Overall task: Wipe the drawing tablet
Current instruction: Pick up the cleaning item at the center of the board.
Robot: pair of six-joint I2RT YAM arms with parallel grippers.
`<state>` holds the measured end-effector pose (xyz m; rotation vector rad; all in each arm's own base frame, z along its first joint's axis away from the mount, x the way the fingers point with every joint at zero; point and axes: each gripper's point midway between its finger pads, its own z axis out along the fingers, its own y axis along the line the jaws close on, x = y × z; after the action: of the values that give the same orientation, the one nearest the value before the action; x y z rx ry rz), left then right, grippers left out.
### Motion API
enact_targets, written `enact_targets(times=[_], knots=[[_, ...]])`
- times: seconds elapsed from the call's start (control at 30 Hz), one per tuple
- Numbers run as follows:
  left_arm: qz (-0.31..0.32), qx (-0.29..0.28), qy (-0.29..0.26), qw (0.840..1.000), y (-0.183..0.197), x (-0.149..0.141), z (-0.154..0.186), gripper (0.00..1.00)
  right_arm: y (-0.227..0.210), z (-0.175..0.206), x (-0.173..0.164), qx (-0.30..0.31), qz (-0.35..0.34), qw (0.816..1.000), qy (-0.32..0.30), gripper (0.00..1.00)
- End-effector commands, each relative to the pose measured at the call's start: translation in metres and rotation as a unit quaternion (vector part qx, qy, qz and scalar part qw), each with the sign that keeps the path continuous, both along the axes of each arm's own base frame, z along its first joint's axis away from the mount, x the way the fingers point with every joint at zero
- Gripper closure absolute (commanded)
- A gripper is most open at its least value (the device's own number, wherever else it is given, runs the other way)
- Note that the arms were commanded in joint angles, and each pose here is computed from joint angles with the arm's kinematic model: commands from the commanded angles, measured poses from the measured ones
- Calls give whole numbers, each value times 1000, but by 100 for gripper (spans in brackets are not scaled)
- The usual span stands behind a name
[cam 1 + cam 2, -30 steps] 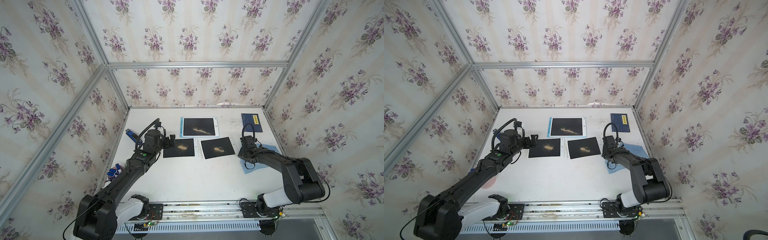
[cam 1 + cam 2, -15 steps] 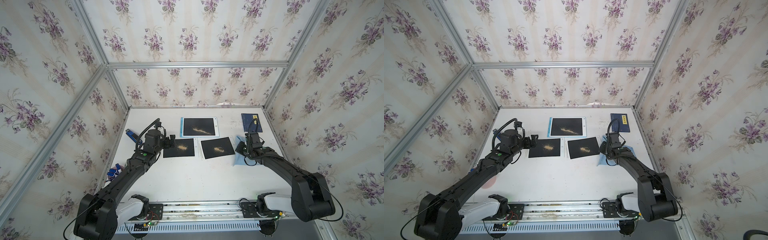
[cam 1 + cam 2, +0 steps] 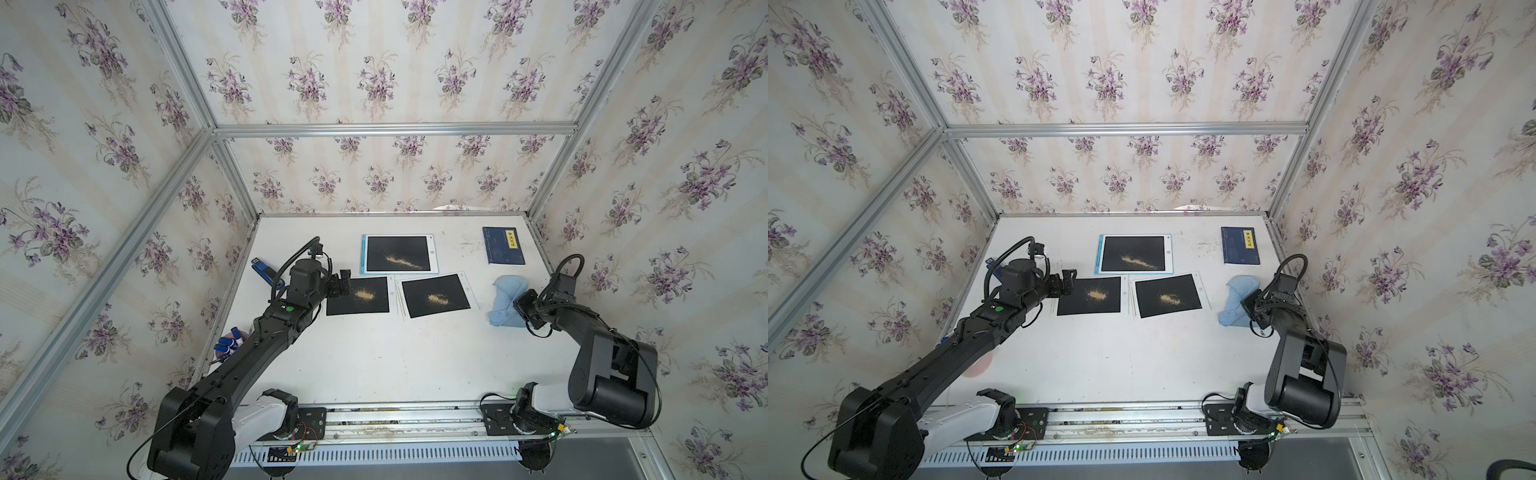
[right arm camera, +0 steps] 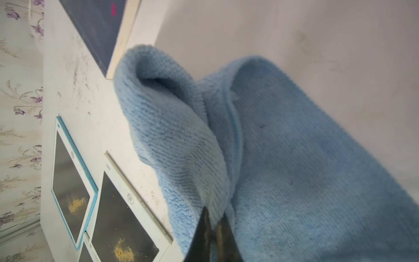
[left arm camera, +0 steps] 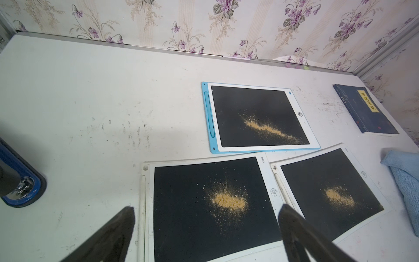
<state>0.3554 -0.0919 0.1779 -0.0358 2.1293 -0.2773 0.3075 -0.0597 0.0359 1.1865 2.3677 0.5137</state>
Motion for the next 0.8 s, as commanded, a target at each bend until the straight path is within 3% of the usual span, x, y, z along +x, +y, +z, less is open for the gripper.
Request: enact_targets(times=[0.0,0.13,0.27,0.37,0.6,0.77], knots=[[0,-6,-12,1000,-1,4,7,0,-7,-1,-1,-10,-12,1000,0,84],[-1,-6,-11,1000,-2,3,6,0,-31,10,-9,-85,-47,995,4,47],[-1,-7,-9,1000,-2,4,4,0,-43,42,-16,-228,-60,972,7,10],[-1,-5,-4,1000,-2,5,0,0,-27,53,-10,-290,-29,956,8,6],[-13,-16,16,1000,-10,8,-9,0,-18,17,-1,-272,14,958,88,4],[-25,-31,15,999,-16,8,-3,0,-9,-2,7,-245,32,963,105,6]])
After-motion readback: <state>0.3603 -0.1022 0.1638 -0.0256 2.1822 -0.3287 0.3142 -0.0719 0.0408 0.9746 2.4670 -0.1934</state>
